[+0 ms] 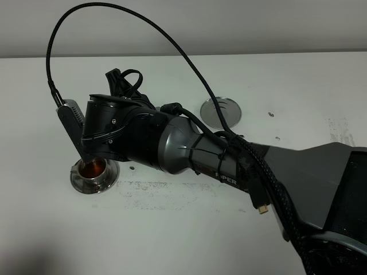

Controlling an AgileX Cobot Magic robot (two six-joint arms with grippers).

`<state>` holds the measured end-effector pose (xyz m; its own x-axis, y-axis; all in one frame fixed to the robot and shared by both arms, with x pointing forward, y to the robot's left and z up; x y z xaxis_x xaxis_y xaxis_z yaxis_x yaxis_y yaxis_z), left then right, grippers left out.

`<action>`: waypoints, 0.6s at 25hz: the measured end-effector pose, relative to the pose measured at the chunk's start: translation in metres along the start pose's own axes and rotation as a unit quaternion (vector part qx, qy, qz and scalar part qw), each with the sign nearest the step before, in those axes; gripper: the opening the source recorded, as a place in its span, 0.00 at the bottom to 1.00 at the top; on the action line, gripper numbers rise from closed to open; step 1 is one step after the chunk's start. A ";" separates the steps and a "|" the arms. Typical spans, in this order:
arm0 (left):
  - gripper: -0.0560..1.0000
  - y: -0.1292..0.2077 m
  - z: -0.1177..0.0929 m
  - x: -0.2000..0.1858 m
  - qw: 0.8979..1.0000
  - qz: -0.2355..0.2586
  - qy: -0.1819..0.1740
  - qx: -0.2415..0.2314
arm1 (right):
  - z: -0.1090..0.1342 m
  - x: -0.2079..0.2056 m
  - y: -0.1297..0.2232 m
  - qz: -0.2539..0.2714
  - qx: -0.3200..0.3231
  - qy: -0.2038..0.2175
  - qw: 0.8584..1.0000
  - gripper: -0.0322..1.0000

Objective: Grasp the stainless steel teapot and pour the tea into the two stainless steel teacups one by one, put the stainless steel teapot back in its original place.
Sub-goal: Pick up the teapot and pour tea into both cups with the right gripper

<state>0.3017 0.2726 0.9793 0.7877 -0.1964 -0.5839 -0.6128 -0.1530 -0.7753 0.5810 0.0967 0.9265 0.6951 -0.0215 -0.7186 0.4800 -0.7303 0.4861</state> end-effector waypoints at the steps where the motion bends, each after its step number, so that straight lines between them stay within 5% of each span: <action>1: 0.36 0.000 0.000 0.000 1.000 0.000 0.000 0.000 | 0.000 0.000 0.000 0.001 -0.002 0.001 1.000 0.19; 15: 0.36 0.000 0.000 0.000 1.000 0.000 0.000 0.000 | -0.001 0.010 -0.001 0.016 -0.035 0.013 0.999 0.19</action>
<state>0.3017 0.2726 0.9793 0.7877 -0.1964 -0.5839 -0.6128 -0.1530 -0.7753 0.5877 0.0984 0.9196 0.7239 -0.0262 -0.6894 0.4922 -0.6806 0.5427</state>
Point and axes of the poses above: a point on each arm's last joint axis where the gripper is mounted, x pointing out along that axis toward the gripper, z along the wrist's bending axis when the last joint is at zero, y = z × x, the point moved 9 cm from there along x, pointing out along that axis toward the gripper, and after that the axes turned 15 degrees about -x, right-handed, at the moved point
